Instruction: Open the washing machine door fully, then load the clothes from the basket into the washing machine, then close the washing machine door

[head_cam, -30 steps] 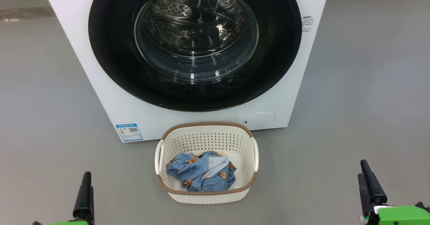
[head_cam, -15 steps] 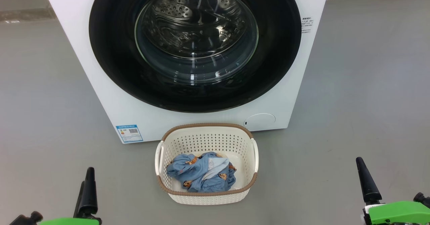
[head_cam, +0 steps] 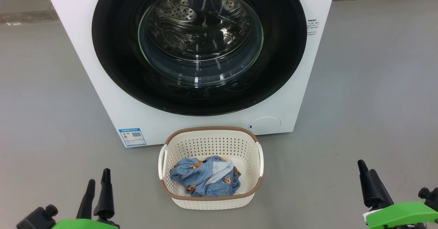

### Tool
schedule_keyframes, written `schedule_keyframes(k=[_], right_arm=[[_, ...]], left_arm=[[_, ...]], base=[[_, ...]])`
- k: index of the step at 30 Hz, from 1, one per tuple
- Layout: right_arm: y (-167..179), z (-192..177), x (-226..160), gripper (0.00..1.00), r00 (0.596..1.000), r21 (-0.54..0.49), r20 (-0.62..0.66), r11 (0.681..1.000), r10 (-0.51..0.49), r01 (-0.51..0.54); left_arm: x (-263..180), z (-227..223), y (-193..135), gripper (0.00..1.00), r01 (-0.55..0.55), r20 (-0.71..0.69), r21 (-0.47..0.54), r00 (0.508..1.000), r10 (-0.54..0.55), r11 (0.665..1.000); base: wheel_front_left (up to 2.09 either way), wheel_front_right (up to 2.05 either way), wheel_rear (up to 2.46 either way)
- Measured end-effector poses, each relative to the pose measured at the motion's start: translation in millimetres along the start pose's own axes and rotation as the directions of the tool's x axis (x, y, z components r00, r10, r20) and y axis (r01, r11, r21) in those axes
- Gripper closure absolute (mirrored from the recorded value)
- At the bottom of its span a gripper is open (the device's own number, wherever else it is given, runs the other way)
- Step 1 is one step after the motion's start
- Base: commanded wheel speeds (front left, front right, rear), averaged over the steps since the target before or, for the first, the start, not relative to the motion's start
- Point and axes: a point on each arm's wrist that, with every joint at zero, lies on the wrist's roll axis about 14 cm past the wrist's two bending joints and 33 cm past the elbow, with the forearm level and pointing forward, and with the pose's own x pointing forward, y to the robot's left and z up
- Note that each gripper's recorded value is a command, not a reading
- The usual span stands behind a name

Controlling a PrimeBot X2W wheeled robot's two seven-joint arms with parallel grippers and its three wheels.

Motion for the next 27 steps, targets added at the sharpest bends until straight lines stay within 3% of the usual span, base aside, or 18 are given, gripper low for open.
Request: schedule_keyframes(k=[10, 27], right_arm=[[3, 3, 0, 0.00, 1.000, -0.212, 0.004, 0.977, 0.022, -0.021], [6, -2, -2, 0.00, 0.998, -0.478, -0.017, 0.877, 0.055, -0.057]], left_arm=[[0, -6, -7, 0.00, 0.026, -0.020, 0.197, 1.000, -0.022, 0.980], [-2, -8, -15, 0.00, 0.064, -0.020, 0.409, 0.998, -0.061, 0.910]], base=[[0.00, 0.00, 0.00], [0.00, 0.00, 0.00]])
